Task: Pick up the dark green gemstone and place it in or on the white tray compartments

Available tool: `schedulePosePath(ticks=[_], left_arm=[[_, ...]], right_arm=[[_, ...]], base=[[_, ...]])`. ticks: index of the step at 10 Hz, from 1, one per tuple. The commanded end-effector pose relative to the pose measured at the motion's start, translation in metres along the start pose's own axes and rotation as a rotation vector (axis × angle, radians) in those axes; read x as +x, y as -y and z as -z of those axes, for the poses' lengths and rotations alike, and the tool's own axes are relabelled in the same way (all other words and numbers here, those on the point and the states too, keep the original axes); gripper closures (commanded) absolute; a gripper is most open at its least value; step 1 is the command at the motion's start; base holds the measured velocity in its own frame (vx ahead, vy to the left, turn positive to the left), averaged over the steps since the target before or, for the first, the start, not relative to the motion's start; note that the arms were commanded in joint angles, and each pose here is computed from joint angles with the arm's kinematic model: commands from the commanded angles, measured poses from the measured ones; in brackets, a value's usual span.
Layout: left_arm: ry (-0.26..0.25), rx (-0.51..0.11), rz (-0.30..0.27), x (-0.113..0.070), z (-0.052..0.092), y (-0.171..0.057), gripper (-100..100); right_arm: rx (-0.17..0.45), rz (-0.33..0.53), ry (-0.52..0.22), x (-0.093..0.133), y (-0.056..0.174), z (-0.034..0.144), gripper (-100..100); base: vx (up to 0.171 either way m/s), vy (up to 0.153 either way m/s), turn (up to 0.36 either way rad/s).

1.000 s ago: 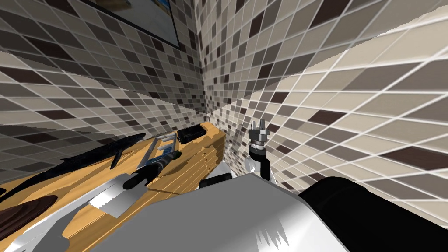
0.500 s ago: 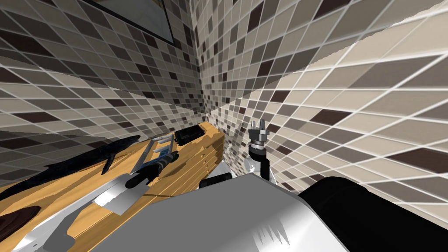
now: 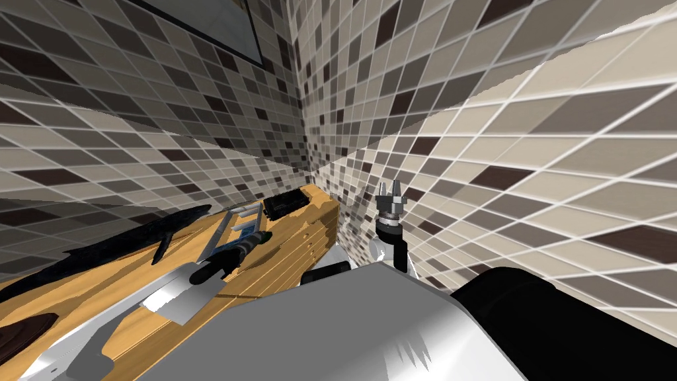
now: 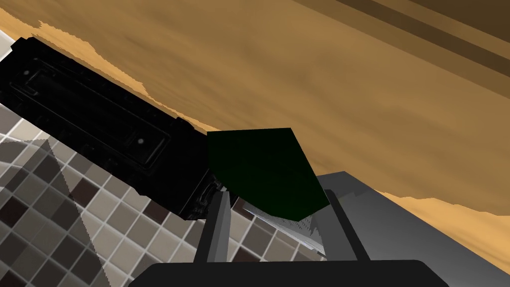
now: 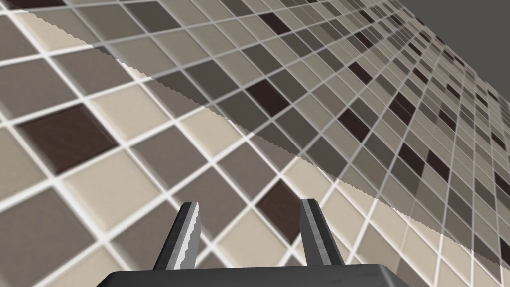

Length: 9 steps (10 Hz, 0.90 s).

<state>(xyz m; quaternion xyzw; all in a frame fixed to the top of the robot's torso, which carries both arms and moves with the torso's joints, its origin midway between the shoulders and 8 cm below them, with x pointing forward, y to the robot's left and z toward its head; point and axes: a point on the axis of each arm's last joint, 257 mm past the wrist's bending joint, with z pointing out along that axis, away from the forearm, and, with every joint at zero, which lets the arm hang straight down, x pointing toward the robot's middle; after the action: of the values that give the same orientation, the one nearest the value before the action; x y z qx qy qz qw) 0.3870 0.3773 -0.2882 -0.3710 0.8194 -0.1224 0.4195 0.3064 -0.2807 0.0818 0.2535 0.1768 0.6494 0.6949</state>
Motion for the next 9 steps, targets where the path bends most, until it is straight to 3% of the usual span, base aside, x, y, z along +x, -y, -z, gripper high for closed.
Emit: schedulePosePath(ticks=[1, 2, 3, 5, 6, 7, 8, 9], left_arm=[[0.0, 0.0, 0.0, 0.0, 0.0, 0.0, 100], [0.0, 0.0, 0.0, 0.0, 0.0, 0.0, 0], [-0.005, 0.001, -0.008, 0.001, 0.006, 0.005, 100], [-0.005, 0.005, -0.009, 0.001, 0.007, 0.006, 100], [-0.006, 0.004, -0.008, 0.001, 0.007, 0.006, 0], [0.031, 0.022, -0.006, -0.022, 0.006, 0.02, 100], [0.045, 0.024, -0.003, -0.032, 0.005, 0.023, 100], [0.076, 0.027, 0.004, -0.053, 0.003, 0.03, 100]], right_arm=[[0.0, 0.0, 0.0, 0.0, 0.0, 0.0, 0], [0.0, 0.0, 0.0, 0.0, 0.0, 0.0, 0], [0.0, 0.0, 0.0, 0.0, 0.0, 0.0, 0], [0.0, 0.0, 0.0, 0.0, 0.0, 0.0, 0], [0.0, 0.0, 0.0, 0.0, 0.0, 0.0, 0], [0.0, 0.0, 0.0, 0.0, 0.0, 0.0, 0], [0.0, 0.0, 0.0, 0.0, 0.0, 0.0, 0], [0.0, 0.0, 0.0, 0.0, 0.0, 0.0, 0]], base=[[0.0, 0.0, 0.0], [0.0, 0.0, 0.0], [-0.016, -0.003, 0.072], [-0.022, -0.005, 0.039], [0.0, 0.0, 0.0], [-0.128, 0.001, -0.195], [-0.19, 0.015, -0.164], [-0.247, 0.033, -0.192]])
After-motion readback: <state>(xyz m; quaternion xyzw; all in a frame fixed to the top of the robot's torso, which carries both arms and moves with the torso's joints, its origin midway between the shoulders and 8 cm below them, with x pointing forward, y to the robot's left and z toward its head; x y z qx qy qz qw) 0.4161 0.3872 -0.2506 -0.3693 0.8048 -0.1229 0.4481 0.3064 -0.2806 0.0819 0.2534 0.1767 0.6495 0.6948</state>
